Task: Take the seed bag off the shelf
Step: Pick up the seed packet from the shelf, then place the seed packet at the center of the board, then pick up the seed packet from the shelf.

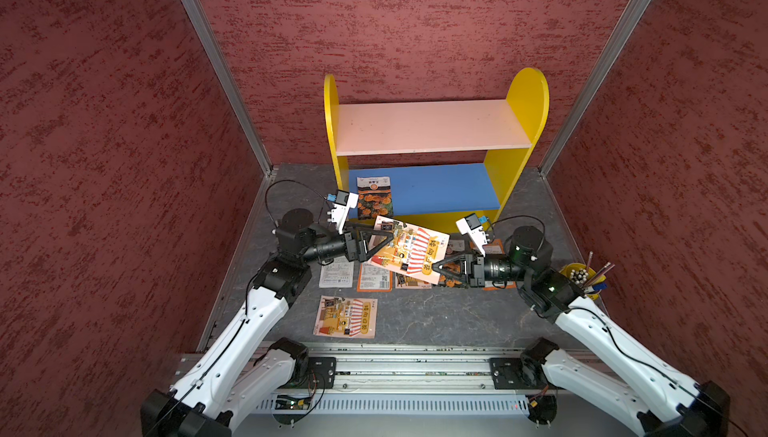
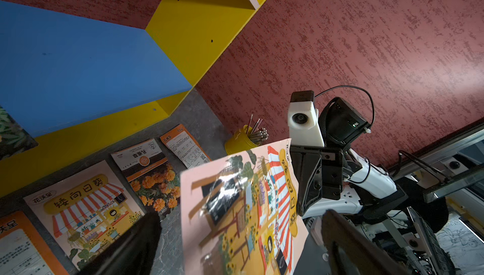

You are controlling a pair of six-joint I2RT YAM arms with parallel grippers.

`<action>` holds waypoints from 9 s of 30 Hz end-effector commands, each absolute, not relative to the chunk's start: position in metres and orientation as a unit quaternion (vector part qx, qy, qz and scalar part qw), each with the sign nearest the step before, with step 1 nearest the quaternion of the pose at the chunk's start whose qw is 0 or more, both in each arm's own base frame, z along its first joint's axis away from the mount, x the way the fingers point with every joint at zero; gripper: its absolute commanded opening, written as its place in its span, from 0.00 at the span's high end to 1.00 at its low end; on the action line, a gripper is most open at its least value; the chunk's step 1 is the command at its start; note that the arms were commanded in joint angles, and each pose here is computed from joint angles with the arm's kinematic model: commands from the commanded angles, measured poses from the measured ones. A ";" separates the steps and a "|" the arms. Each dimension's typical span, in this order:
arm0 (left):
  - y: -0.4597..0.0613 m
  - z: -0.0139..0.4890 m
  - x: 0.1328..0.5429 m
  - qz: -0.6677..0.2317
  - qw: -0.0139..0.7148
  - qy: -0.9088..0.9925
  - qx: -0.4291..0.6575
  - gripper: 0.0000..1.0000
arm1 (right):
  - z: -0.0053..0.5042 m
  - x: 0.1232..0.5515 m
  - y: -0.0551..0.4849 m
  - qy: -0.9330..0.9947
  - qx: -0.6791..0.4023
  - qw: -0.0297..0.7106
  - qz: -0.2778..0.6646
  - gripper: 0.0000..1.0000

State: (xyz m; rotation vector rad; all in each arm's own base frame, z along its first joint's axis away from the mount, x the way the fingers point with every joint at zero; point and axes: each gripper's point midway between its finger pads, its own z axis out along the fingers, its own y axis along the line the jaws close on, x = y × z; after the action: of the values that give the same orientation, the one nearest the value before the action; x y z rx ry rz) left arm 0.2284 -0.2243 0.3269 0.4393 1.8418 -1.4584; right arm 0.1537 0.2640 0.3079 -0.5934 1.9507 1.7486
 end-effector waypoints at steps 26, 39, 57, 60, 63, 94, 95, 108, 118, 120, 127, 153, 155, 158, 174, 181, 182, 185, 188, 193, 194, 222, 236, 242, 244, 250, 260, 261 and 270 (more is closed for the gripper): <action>-0.235 0.339 0.197 -0.642 0.319 0.669 0.198 1.00 | 0.331 0.173 0.259 0.669 -0.167 0.311 0.654 0.62; -0.236 0.343 0.204 -0.648 0.340 0.658 0.178 1.00 | 0.336 0.185 0.254 0.644 -0.124 0.345 0.671 0.70; -0.234 0.332 0.218 -0.603 0.344 0.703 0.153 0.31 | 0.332 0.184 0.251 0.674 -0.111 0.338 0.647 1.00; -0.222 0.325 0.224 -0.558 0.352 0.739 0.137 0.05 | 0.315 0.178 0.245 0.706 -0.097 0.318 0.626 1.00; -0.210 0.322 0.225 -0.515 0.358 0.769 0.127 0.00 | 0.292 0.169 0.238 0.737 -0.081 0.289 0.606 1.00; -0.182 0.313 0.205 -0.446 0.380 0.804 0.108 0.00 | 0.083 0.136 0.233 0.876 0.061 0.126 0.461 1.00; -0.183 0.312 0.205 -0.446 0.378 0.804 0.109 0.00 | 0.080 0.137 0.232 0.879 0.061 0.127 0.455 1.00; -0.187 0.308 0.203 -0.453 0.371 0.803 0.113 0.00 | 0.058 0.141 0.244 0.899 0.021 0.109 0.425 1.00; -0.187 0.306 0.202 -0.451 0.371 0.804 0.112 0.00 | 0.048 0.149 0.242 0.914 0.011 0.118 0.388 0.95; -0.187 0.305 0.203 -0.451 0.370 0.805 0.111 0.00 | 0.047 0.151 0.241 0.915 0.012 0.122 0.385 0.90; -0.187 0.306 0.203 -0.451 0.371 0.804 0.111 0.00 | 0.038 0.152 0.232 0.925 0.020 0.127 0.357 0.69; -0.172 0.289 0.210 -0.404 0.379 0.829 0.074 0.00 | 0.189 0.201 0.263 0.886 -0.145 0.278 0.341 0.14; -0.164 0.284 0.212 -0.384 0.382 0.839 0.057 0.00 | 0.198 0.215 0.272 0.884 -0.161 0.294 0.326 0.03; -0.158 0.280 0.213 -0.369 0.383 0.845 0.042 0.00 | 0.216 0.240 0.289 0.878 -0.179 0.321 0.306 0.02; -0.145 0.272 0.207 -0.348 0.381 0.856 0.012 0.00 | 0.231 0.374 0.388 0.856 -0.262 0.402 0.191 0.02; -0.145 0.268 0.206 -0.348 0.375 0.859 0.014 0.00 | 0.229 0.415 0.409 0.852 -0.266 0.426 0.149 0.02; -0.145 0.268 0.205 -0.349 0.374 0.859 0.013 0.00 | 0.229 0.419 0.411 0.852 -0.267 0.427 0.143 0.02; -0.146 0.267 0.205 -0.349 0.373 0.859 0.014 0.00 | 0.225 0.431 0.417 0.853 -0.268 0.428 0.133 0.02; -0.146 0.266 0.205 -0.349 0.372 0.860 0.014 0.00 | 0.219 0.440 0.421 0.854 -0.267 0.427 0.126 0.02; -0.146 0.265 0.204 -0.350 0.369 0.861 0.014 0.00 | 0.203 0.452 0.425 0.861 -0.268 0.418 0.110 0.02; -0.146 0.265 0.204 -0.350 0.369 0.861 0.014 0.00 | 0.199 0.453 0.425 0.863 -0.267 0.415 0.109 0.02; -0.156 0.256 0.212 -0.364 0.363 0.858 0.019 0.00 | 0.201 0.439 0.364 0.870 -0.241 0.414 0.118 0.02; -0.157 0.251 0.215 -0.364 0.365 0.857 0.021 0.00 | 0.273 0.393 0.330 0.848 -0.123 0.452 0.249 0.02; -0.160 0.249 0.217 -0.370 0.365 0.854 0.022 0.00 | 0.252 0.375 0.302 0.838 0.056 0.418 0.345 0.04; -0.161 0.249 0.217 -0.371 0.364 0.854 0.022 0.00 | 0.242 0.373 0.299 0.825 0.099 0.408 0.378 0.04; -0.159 0.248 0.214 -0.370 0.363 0.855 0.021 0.00 | 0.212 0.376 0.305 0.795 0.166 0.383 0.440 0.08; -0.155 0.245 0.211 -0.362 0.363 0.858 0.019 0.00 | 0.190 0.397 0.342 0.761 0.188 0.344 0.517 0.23; -0.155 0.245 0.211 -0.361 0.364 0.859 0.020 0.00 | 0.188 0.399 0.343 0.762 0.188 0.344 0.516 0.25; -0.154 0.240 0.212 -0.358 0.362 0.860 0.018 0.00 | 0.194 0.404 0.347 0.758 0.184 0.347 0.521 0.42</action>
State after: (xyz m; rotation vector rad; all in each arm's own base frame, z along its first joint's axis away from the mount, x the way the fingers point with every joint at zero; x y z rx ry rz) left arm 0.2122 -0.1555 0.2437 0.0414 2.2164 -0.9363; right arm 0.3971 0.3418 0.1705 0.4980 2.0341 1.2925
